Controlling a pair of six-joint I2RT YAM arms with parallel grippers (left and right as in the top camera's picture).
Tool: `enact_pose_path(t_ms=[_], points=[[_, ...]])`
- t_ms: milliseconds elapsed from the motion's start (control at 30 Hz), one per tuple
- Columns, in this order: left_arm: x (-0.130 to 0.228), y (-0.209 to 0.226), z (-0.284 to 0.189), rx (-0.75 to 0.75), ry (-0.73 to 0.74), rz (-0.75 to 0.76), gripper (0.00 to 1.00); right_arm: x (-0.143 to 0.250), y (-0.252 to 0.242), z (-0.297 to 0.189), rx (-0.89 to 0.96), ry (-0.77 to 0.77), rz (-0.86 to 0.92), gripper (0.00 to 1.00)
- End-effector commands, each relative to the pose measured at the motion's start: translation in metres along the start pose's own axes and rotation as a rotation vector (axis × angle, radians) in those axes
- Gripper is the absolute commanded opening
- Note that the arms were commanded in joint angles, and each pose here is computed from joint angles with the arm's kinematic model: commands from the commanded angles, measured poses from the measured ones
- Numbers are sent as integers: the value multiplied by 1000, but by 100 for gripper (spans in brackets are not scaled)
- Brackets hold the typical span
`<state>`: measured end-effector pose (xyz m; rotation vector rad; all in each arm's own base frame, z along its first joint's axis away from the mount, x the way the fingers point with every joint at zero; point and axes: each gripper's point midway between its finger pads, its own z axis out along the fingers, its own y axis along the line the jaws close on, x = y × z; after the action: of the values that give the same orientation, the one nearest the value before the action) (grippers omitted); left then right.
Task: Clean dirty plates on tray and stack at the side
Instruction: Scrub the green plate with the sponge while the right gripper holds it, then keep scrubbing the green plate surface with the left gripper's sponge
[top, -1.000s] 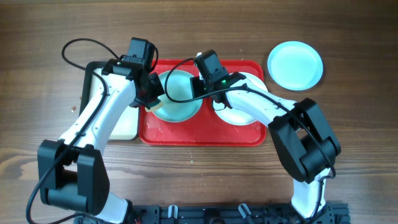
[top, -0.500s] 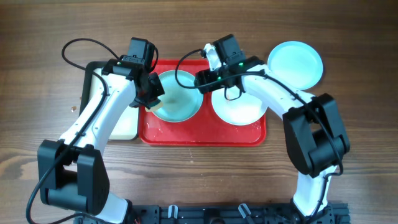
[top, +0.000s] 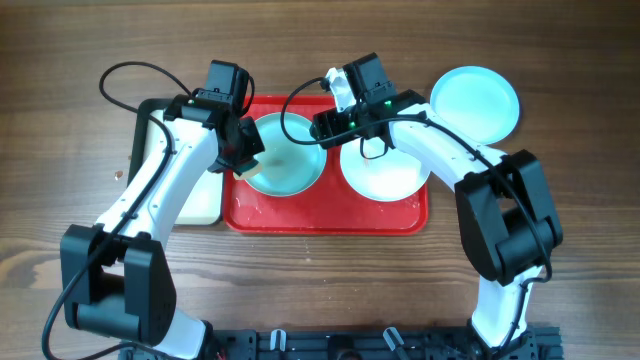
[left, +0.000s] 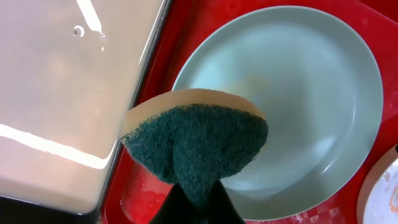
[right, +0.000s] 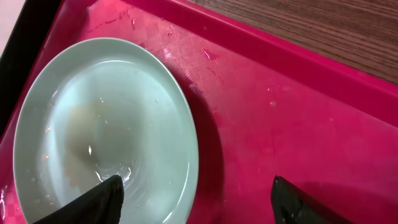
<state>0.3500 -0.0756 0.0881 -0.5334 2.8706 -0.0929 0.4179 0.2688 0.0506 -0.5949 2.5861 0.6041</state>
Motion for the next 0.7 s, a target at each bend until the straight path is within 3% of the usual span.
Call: enact_pose_path(t_ms=[0,133,233,367,433,500,667], points=[[-3,3,-2,-12,-15,-21,4,4,0,5,5,9,-21,75],[-3,3,-2,-12,-15,-21,4,11,-5,16,6,29,-11,72],[-3,3,-2,-12,-15,-22,4,13,-6,24,-4,32,5,62],[-3,3,-2,-12,-15,-21,4,17,-7,31,-3,41,19,60],[-3,3,-2,-12,-15,-21,4,19,-7,36,-13,45,21,54],[-3,3,-2,-11,-15,-21,4,18,-5,36,-27,44,23,41],[-3,3,-2,-11,-16,-21,4,19,-4,36,-28,46,42,36]])
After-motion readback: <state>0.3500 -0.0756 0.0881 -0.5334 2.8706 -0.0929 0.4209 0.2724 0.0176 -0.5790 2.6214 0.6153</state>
